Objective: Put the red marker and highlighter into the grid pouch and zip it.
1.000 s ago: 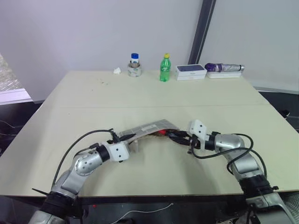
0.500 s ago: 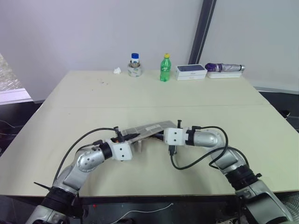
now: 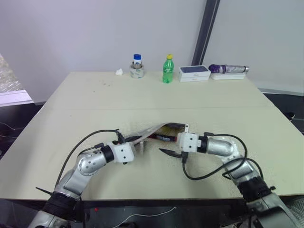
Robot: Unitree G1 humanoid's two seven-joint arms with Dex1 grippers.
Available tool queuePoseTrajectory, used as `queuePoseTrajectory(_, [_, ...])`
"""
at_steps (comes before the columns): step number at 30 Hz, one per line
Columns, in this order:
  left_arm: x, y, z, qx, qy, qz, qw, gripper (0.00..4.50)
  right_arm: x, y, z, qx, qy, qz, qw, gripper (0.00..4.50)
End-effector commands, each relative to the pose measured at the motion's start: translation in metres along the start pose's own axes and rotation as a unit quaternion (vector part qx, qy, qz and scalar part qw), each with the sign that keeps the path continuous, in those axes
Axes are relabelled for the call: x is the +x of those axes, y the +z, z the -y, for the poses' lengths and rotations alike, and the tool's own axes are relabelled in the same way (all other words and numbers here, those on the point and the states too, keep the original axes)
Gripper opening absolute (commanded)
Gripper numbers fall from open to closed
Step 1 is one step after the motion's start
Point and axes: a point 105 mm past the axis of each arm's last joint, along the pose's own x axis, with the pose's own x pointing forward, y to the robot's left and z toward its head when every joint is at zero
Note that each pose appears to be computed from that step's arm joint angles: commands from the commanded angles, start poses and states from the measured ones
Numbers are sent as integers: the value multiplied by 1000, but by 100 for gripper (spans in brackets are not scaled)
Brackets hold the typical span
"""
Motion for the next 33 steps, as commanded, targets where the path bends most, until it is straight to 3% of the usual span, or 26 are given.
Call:
queuePoseTrajectory(1, [-4, 6, -13, 10, 22, 12, 1000, 0, -17, 23, 3, 28, -12, 44, 999, 447])
queuePoseTrajectory(4, [-3, 6, -14, 6, 27, 12, 1000, 0, -30, 25, 6, 80, -41, 52, 995, 447])
queuePoseTrajectory(6, [1, 5, -14, -2, 32, 9, 999, 0, -35, 18, -1, 186, -57, 53, 979, 447])
queuePoseTrajectory(8, [4, 4, -11, -1, 29, 5, 1000, 0, -35, 20, -34, 305, 10, 49, 951, 447])
queuePoseTrajectory(10, [7, 5, -2, 6, 9, 6, 1000, 0, -30, 18, -62, 357, 68, 7, 932, 447])
queuePoseTrajectory(12, [7, 6, 6, 8, -7, 9, 1000, 0, -20, 18, -74, 383, 82, -10, 920, 447])
queuePoseTrajectory(17, [13, 5, 6, 4, -4, 5, 1000, 0, 10, 4, -69, 422, 34, -39, 905, 447])
queuePoseTrajectory(22, [21, 8, 9, 8, -3, 7, 1000, 0, 37, 12, -51, 487, -1, 7, 873, 447])
queuePoseTrajectory(28, [27, 12, 14, 25, -14, 10, 1000, 0, 43, 15, -64, 501, 45, -5, 865, 447])
queuePoseTrajectory(33, [27, 9, 10, 31, -12, 11, 999, 0, 55, 11, -48, 517, 12, 3, 856, 447])
